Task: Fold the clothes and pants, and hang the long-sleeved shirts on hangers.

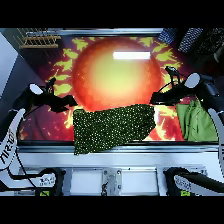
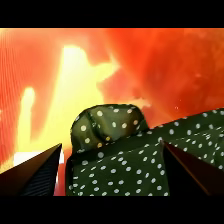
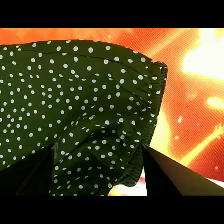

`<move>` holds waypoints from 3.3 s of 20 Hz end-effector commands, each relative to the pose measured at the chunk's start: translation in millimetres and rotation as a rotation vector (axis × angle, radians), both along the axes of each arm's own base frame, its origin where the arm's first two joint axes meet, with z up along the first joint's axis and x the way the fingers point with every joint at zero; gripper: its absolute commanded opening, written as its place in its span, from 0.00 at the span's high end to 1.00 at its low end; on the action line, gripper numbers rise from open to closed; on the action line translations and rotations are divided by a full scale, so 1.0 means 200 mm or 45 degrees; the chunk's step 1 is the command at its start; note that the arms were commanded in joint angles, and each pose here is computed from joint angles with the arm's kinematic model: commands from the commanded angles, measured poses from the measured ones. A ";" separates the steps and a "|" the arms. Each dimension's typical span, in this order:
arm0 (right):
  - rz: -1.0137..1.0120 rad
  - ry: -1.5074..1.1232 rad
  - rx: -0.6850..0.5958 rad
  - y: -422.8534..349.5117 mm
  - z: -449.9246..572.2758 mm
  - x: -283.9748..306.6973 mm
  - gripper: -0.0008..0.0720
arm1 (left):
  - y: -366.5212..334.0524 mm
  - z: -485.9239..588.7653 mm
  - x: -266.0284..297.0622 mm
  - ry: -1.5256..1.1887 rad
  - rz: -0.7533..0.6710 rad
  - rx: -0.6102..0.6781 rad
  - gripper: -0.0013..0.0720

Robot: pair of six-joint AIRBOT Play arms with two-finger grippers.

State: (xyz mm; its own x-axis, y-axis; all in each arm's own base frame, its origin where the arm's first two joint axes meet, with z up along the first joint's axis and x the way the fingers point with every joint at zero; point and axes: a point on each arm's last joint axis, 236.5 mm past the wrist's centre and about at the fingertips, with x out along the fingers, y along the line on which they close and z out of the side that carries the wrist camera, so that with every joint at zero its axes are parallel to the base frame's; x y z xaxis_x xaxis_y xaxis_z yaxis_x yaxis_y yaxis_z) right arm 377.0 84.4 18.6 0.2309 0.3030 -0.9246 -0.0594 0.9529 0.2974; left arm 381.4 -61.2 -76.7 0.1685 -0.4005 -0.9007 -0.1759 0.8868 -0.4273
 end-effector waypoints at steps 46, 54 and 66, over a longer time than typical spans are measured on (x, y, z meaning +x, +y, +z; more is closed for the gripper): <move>0.031 -1.055 -0.063 -0.10 1.43 -0.20 0.98 | -0.10 1.92 -0.35 -1.246 -0.083 0.158 0.98; -0.055 -0.276 0.018 -0.08 0.40 -0.41 0.98 | -0.12 0.74 -0.53 -0.395 -0.037 0.053 0.98; -0.114 -0.162 0.018 -0.09 0.07 -0.35 0.98 | -0.07 0.10 -0.39 -0.066 0.028 0.086 0.23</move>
State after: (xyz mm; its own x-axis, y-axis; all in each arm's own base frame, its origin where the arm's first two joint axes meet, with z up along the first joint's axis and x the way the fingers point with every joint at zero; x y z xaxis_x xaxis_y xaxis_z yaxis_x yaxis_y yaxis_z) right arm 307.2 65.8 36.1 0.3742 0.2889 -0.8812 -0.0181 0.9523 0.3045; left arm 314.4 -75.9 -23.6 0.2897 -0.3395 -0.8949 -0.1372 0.9106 -0.3899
